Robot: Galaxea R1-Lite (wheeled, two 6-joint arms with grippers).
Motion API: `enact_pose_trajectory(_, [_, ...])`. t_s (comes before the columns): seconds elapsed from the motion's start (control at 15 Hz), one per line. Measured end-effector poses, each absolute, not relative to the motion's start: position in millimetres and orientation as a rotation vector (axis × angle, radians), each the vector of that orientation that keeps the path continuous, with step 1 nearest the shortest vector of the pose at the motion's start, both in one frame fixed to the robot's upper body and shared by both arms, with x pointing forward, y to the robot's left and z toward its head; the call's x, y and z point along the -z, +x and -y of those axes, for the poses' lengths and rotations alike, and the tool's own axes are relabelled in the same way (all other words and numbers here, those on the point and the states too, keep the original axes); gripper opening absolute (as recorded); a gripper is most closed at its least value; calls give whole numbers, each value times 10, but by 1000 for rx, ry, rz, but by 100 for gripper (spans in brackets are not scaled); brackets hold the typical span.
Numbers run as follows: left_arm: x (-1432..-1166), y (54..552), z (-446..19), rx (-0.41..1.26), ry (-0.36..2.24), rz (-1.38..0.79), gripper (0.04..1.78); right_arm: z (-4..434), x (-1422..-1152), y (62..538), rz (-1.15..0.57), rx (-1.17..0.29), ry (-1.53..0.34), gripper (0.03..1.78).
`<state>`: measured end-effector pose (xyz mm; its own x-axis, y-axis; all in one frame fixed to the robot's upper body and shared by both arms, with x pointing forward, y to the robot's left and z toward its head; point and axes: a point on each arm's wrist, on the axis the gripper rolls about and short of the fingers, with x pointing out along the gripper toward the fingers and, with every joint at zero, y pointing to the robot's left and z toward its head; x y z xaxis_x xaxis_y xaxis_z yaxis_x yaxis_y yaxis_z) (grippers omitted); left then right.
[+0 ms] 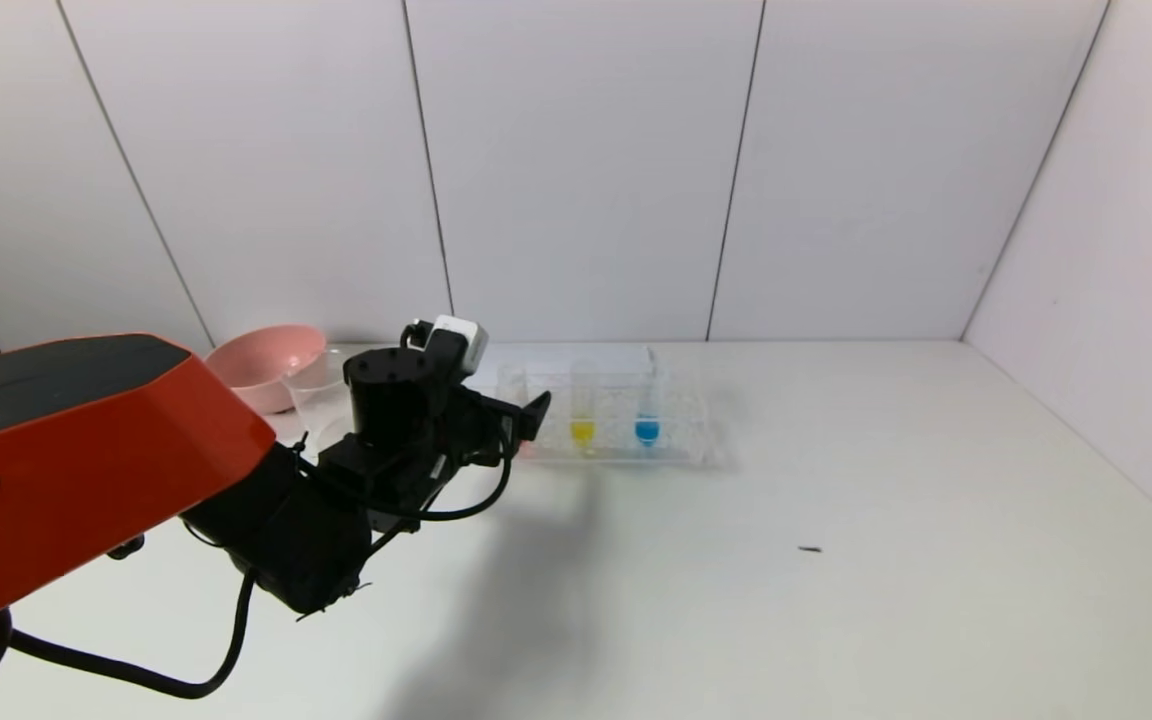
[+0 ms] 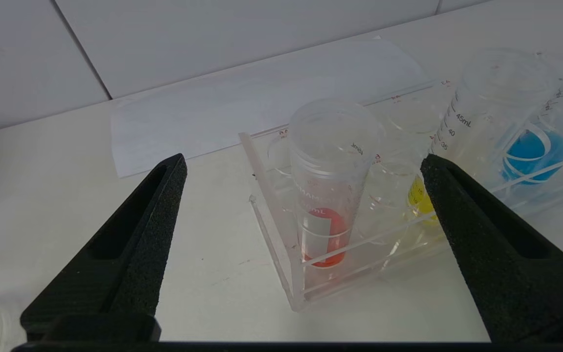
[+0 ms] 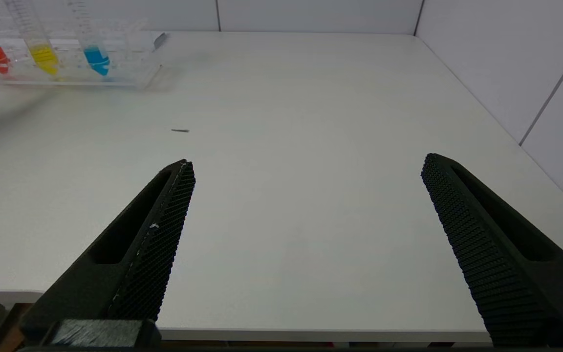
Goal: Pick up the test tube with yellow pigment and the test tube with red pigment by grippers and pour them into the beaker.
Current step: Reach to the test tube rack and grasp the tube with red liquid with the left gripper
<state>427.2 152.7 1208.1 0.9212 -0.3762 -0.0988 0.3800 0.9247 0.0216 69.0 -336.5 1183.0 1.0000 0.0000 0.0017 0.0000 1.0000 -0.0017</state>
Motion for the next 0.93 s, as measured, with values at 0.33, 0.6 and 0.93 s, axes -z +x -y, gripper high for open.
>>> enact_pose_trajectory(0.33, [-12055,4290,-1515,391,37,-80,169,3365,-11830,690,2,0,-1,170])
enact_pose_trajectory(0.6, [-12050,4298,-1510,391,33,-73,165,3365,-11830,690,2,0,-1,170])
enact_pose_trajectory(0.93, [-12050,4297,-1511,391,33,-71,108,3365,-11830,690,2,0,-1,170])
